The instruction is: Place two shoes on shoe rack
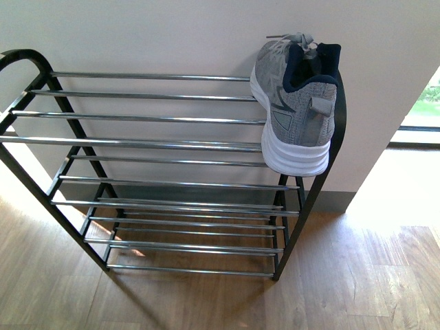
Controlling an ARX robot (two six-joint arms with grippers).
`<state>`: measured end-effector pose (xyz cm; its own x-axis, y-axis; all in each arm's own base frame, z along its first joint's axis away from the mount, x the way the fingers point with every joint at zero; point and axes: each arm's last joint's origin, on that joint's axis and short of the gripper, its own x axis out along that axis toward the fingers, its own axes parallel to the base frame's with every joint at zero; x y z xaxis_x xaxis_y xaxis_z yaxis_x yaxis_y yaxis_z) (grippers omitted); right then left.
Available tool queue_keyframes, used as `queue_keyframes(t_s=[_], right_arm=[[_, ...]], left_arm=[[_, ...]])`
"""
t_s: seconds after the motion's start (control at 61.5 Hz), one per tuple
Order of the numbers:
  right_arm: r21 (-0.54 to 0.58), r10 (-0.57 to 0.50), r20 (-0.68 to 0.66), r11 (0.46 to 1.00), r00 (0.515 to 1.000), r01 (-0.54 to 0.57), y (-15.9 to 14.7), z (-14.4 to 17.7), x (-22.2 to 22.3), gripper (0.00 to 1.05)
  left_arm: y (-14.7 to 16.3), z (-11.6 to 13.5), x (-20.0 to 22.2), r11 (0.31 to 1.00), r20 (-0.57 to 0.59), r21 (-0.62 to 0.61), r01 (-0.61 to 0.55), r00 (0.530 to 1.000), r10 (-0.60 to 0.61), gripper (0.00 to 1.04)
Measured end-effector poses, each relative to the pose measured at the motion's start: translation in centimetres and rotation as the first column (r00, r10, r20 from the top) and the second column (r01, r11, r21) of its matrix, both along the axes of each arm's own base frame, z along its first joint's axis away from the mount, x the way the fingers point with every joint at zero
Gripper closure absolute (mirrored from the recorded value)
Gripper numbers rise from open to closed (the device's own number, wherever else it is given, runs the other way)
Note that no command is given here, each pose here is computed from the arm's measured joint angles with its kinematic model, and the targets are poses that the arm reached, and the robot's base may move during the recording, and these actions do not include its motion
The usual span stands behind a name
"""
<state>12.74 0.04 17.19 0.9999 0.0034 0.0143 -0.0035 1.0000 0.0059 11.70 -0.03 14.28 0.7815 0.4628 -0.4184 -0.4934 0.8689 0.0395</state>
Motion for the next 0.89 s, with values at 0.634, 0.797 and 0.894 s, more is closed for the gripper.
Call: queue_keyframes(t_s=[0.634,0.797,0.894], right_arm=[[0.0,0.0,0.006,1.0,1.0,0.0,0.0,0.1,-1.7,1.03],[0.0,0.0,0.006,1.0,1.0,0.0,0.0,0.1,-1.9,1.03],[0.0,0.001,-0.027,1.0,1.0,-0.001,0.0,-0.3,-2.5,1.03]], left_arm=[[0.0,0.0,0.0,1.0,0.0,0.0,0.0,1.0,0.0,1.03],[0.0,0.0,0.0,1.0,0.0,0.0,0.0,1.0,0.0,1.03],[0.0,0.0,0.0,1.0,0.0,0.0,0.001,1.0,-0.001,1.03]])
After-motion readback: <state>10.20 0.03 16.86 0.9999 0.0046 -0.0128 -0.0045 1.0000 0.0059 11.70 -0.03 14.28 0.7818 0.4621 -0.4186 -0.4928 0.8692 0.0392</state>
